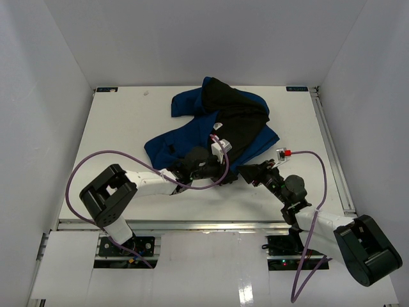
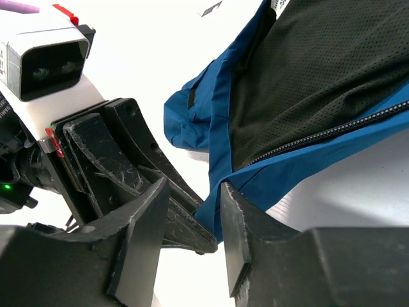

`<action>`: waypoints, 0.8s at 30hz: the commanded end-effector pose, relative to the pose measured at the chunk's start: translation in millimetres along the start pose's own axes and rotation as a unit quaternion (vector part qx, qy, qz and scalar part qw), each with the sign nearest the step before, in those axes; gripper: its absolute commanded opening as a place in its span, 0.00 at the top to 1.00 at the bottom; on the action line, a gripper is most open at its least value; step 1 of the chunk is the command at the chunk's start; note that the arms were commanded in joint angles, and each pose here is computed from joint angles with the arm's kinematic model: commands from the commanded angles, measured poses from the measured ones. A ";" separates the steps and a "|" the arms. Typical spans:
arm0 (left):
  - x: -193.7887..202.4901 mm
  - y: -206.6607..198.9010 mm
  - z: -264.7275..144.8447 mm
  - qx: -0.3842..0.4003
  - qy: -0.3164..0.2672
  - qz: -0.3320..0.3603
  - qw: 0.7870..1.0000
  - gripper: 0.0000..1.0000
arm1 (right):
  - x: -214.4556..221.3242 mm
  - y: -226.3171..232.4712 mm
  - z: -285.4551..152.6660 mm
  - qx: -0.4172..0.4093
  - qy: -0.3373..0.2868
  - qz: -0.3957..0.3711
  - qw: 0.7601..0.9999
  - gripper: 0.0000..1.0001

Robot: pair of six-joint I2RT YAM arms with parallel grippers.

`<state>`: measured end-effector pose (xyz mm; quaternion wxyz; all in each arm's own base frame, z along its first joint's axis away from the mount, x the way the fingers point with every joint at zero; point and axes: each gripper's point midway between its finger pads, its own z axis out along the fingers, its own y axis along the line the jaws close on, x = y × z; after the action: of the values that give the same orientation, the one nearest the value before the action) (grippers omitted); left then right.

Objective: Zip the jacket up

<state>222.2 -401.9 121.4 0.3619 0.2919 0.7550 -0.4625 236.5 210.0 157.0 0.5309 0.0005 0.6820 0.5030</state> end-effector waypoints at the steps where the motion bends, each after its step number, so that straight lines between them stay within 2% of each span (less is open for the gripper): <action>1: -12.6 -12.7 -7.3 0.021 -0.021 0.005 1.000 1.00 | 48.9 -35.9 -42.2 0.057 0.035 0.031 0.997 0.53; 5: -15.7 -15.3 -7.0 0.028 -0.031 0.002 0.999 1.00 | 51.6 -40.5 -43.9 0.069 0.038 0.037 0.996 0.40; 6: -16.0 -15.5 -6.9 0.027 -0.032 0.002 0.999 1.00 | 52.2 -41.7 -44.2 0.072 0.039 0.038 0.996 0.39; 12: -23.4 -10.6 -9.7 0.009 -0.050 0.005 0.999 1.00 | 61.2 -55.4 -45.8 0.110 0.057 0.052 0.991 0.44; 24: -25.2 -11.5 -8.6 0.016 -0.066 0.005 0.998 1.00 | 68.6 -44.1 -40.7 0.091 0.069 0.073 0.991 0.45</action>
<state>225.0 -398.9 120.9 0.3806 0.2743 0.7494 -0.4673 237.5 209.4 126.9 0.4844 0.0532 0.7248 0.4871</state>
